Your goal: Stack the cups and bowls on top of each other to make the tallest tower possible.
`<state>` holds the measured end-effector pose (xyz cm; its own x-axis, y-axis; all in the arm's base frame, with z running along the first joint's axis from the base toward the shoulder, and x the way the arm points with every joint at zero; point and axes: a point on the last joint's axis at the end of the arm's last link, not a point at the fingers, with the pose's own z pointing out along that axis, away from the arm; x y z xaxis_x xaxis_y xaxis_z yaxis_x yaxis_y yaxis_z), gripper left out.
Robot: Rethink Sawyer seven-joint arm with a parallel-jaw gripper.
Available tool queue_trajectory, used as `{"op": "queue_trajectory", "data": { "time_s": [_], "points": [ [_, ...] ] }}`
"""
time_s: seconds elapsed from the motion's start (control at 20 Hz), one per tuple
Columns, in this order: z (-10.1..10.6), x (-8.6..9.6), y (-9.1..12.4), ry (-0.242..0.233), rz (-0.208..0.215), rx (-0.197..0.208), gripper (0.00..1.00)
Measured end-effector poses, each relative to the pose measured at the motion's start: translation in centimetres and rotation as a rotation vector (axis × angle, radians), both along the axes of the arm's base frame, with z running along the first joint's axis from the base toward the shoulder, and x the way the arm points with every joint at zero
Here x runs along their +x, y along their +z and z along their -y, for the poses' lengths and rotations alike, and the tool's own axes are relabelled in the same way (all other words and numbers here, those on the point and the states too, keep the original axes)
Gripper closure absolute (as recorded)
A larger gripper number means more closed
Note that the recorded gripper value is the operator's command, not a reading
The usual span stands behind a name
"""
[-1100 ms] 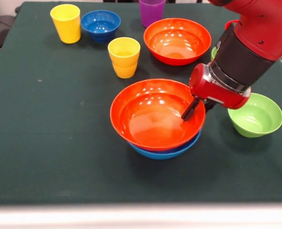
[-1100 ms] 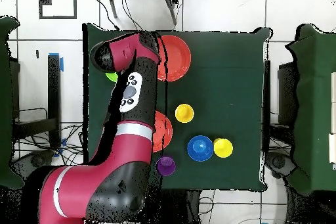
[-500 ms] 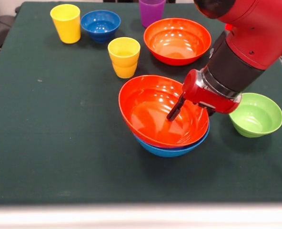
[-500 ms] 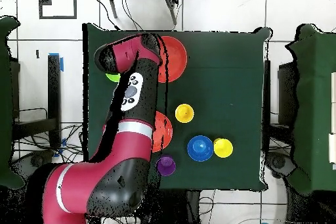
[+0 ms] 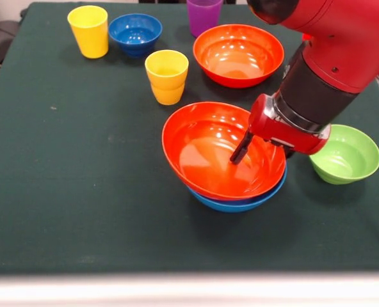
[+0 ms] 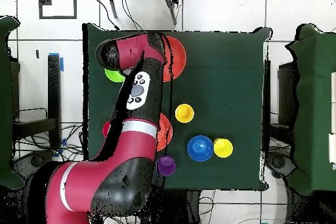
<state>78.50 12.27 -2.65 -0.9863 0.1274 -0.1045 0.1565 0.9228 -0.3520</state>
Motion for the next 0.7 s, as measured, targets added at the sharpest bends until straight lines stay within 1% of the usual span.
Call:
{"op": "queue_trajectory", "data": {
  "time_s": [0.35, 0.7],
  "points": [
    [-0.60, 0.32, 0.46, -0.034, 0.000, 0.040, 0.00],
    [-1.01, 0.60, 1.01, -0.054, 0.003, 0.064, 0.00]
  ]
}}
